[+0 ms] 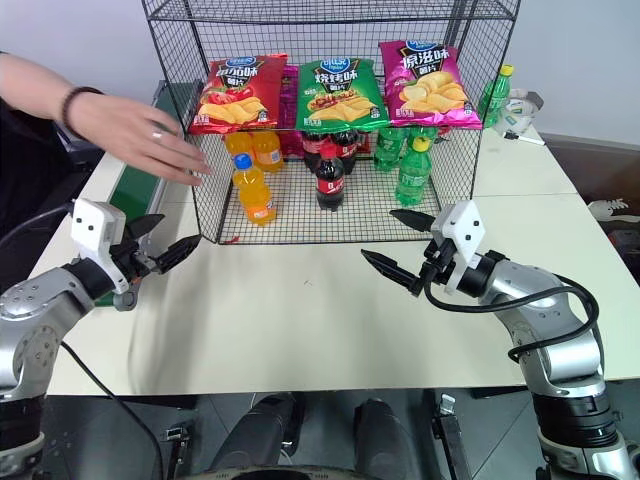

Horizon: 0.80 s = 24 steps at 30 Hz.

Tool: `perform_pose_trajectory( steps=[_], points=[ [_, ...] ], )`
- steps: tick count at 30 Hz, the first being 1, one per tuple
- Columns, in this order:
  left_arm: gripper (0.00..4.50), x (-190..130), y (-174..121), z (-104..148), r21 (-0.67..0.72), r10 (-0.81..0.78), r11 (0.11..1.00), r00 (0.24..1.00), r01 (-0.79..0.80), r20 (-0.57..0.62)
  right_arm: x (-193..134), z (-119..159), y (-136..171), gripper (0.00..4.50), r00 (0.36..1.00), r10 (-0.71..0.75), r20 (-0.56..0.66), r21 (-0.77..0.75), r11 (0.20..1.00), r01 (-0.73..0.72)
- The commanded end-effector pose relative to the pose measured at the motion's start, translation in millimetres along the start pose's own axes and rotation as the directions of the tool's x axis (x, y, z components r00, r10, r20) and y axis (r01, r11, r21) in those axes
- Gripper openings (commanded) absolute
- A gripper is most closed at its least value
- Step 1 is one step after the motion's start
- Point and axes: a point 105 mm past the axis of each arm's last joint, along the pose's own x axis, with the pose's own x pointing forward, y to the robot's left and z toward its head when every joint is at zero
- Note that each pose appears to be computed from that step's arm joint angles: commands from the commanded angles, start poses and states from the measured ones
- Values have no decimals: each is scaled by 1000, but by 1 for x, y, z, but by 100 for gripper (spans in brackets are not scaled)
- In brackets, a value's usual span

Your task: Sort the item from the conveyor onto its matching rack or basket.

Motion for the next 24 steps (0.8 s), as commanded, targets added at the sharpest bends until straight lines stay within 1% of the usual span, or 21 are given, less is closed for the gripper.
perform_pose_trajectory(
  steps=[1, 24],
  points=[
    [447, -4, 3, 15, 37, 22, 999, 999, -24, 46, 2, 9, 0, 450, 1000, 12, 29, -29, 1000, -11],
    [447, -1, 4, 19, 36, 32, 999, 997, -35, 70, 8, 9, 0, 450, 999, 14, 49, -35, 999, -12]
  ],
)
